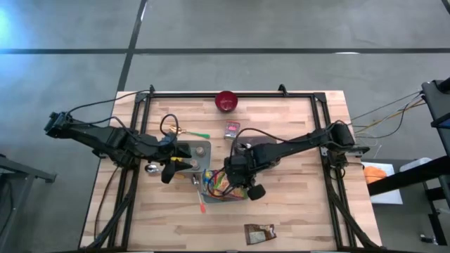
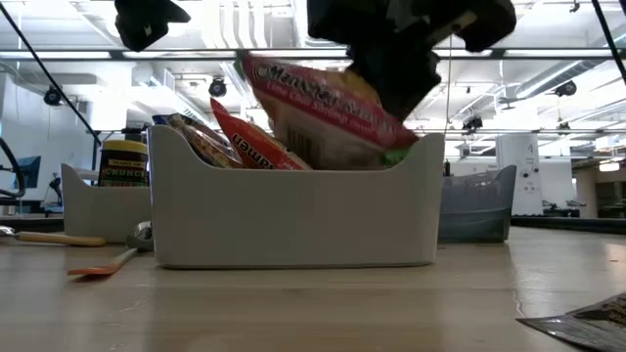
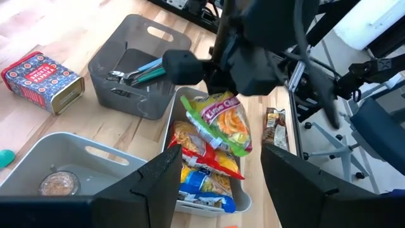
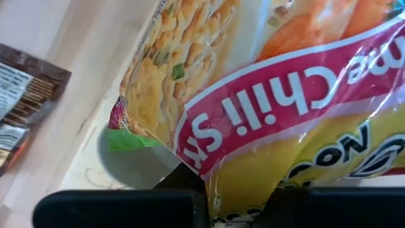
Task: Pick & Place Food Item
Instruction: Put the green noodle pack into the bottom gray bin
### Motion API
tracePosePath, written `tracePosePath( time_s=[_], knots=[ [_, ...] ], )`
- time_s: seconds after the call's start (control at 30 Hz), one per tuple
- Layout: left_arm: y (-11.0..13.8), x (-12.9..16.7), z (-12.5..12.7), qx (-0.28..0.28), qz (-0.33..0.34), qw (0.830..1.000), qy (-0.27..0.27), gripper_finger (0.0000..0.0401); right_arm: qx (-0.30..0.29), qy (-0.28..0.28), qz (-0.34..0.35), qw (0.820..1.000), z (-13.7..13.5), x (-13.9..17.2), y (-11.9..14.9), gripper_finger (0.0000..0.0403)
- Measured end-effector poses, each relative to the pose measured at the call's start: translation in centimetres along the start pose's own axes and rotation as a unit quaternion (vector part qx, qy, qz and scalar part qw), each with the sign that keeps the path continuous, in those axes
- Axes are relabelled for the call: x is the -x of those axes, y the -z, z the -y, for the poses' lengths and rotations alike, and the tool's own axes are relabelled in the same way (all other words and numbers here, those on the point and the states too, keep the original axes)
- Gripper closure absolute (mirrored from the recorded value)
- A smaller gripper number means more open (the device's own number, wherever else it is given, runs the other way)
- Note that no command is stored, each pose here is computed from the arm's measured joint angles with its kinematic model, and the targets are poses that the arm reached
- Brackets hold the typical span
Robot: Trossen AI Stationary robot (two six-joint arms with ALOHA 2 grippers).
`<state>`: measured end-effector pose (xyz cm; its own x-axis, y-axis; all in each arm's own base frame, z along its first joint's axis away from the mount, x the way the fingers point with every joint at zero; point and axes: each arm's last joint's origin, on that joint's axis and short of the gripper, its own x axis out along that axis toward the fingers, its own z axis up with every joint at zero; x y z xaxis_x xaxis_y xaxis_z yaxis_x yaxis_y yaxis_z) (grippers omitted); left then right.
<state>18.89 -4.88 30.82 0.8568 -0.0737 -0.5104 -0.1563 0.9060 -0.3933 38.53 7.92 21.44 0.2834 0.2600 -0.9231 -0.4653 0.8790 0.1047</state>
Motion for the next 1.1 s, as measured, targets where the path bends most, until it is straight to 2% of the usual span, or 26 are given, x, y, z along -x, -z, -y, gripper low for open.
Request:
tracePosePath(
  time_s=[0.37,0.47,0.57,0.87,1.1],
  knots=[
    [0.0,0.0,0.0,0.0,-0.001,1.0,-0.001,0.0183,-0.007,-0.009,-0.03,1.0,0.2,-1.6,0.4,0.038],
    [0.0,0.0,0.0,0.0,-0.001,1.0,-0.001,0.0183,-0.008,-0.009,-0.031,0.999,0.2,-1.5,0.4,0.0368],
    [0.0,0.0,0.0,-0.006,-0.002,1.0,-0.002,0.0183,-0.014,-0.012,-0.045,0.999,0.1,-1.3,0.6,0.0333],
    [0.0,0.0,0.0,-0.012,-0.002,1.0,-0.002,0.0183,-0.013,-0.011,-0.047,0.999,0.1,-0.4,0.1,0.019],
    [0.0,0.0,0.0,-0.013,-0.002,1.0,-0.002,0.0183,-0.013,0.001,-0.055,0.998,0.0,1.3,-0.8,0.013]
  ],
)
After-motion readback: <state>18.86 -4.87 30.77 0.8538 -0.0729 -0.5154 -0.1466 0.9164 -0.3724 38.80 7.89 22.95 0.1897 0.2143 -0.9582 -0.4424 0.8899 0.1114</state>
